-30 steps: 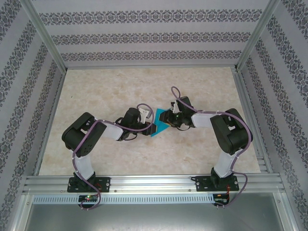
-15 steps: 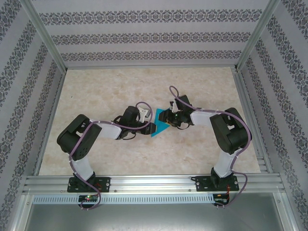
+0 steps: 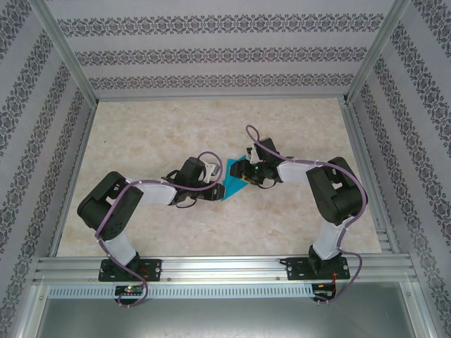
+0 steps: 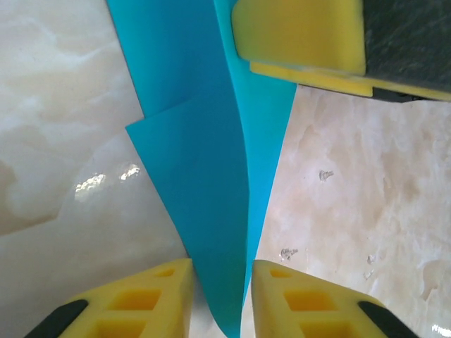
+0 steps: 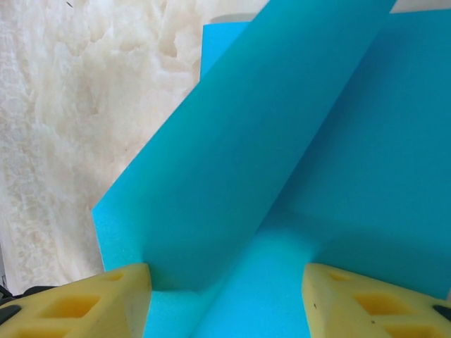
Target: Fold a paper plane with a square sheet of paper (pick it up from the middle)
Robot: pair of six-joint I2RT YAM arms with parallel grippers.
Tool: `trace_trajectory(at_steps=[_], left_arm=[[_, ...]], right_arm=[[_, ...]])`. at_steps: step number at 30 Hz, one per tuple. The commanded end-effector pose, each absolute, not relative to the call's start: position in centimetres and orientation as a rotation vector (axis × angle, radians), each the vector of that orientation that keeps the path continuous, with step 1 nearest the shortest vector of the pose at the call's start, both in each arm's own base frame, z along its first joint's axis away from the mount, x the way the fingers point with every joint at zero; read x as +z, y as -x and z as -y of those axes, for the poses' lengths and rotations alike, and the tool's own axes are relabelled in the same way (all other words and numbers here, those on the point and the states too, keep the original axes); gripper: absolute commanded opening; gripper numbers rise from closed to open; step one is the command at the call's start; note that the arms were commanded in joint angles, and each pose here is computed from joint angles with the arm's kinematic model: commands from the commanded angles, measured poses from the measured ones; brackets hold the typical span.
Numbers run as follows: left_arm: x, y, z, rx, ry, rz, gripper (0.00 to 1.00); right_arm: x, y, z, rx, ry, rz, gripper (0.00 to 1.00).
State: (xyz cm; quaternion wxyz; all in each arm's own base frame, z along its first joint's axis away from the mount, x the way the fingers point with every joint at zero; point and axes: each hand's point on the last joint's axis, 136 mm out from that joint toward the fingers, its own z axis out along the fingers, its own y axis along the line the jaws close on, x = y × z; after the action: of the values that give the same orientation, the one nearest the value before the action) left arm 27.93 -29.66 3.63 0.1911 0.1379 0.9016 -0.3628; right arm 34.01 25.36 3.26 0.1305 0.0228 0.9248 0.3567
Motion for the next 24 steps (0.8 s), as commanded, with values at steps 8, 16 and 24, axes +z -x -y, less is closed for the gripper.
trace_trajectory(at_steps=[8,16,24], left_arm=[[3.6,-27.7,30.8,-1.016,-0.438,-2.532,0.17],[3.3,-27.6,31.4,-1.055,-0.459,-2.516,0.08],[4.2,-28.5,31.2,-1.02,-0.421,-2.492,0.24]], right_arm=[[3.0,-33.9,-26.2,1.047,-0.029,-2.69,0.6],[3.1,-33.5,-26.5,1.092,-0.027,-2.677,0.61],[2.9,-33.4,-26.3,1.086,-0.028,-2.682,0.61]])
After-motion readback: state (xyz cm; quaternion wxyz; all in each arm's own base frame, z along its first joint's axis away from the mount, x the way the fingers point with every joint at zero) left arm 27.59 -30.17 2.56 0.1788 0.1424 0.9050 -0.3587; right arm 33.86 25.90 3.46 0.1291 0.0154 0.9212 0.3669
